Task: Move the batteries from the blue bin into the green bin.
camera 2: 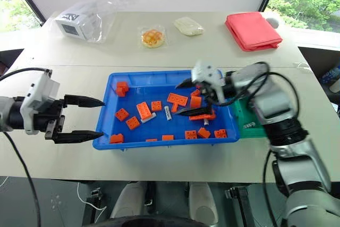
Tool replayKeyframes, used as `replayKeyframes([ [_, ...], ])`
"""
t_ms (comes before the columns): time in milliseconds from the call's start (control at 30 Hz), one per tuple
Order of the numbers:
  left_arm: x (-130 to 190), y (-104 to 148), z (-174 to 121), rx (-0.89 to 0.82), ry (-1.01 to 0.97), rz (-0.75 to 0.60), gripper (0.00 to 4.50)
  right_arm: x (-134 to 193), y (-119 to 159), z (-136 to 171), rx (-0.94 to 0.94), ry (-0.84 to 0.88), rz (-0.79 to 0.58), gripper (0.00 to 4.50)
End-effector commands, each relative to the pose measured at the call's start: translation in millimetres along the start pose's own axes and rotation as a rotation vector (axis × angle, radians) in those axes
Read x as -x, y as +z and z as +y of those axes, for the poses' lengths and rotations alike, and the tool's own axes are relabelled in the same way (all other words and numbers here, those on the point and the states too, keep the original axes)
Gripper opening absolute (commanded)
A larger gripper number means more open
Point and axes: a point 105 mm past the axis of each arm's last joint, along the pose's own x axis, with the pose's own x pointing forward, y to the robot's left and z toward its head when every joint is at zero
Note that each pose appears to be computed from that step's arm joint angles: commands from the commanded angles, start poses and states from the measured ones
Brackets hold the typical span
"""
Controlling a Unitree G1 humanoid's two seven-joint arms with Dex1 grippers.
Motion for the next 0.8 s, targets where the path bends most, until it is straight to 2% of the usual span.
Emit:
replayKeyframes([
  [33,2,5,1,-0.036,0.010,-0.001,4.50,-12,9,-6,0.018,-0.018,0.008,4.44],
  [133,3,1,5,-0.027,0.031,0.003,4.50,-38,6,7,0.016,0.057,0.018,3.63],
  [200,3,0,6,-0.028,0.035,0.003,4.50,-45,3,10,0.022,0.074,0.036,2.63],
  [367,3,4,7,-0.034,0.049,-0.010,4.50,-57,-8,13,0.027,0.105,0.085,2.63],
  [800,1,7,7,-0.041,0.085,-0.030,4.50,-77,-34,-2,0.035,0.083,0.159,2.63],
])
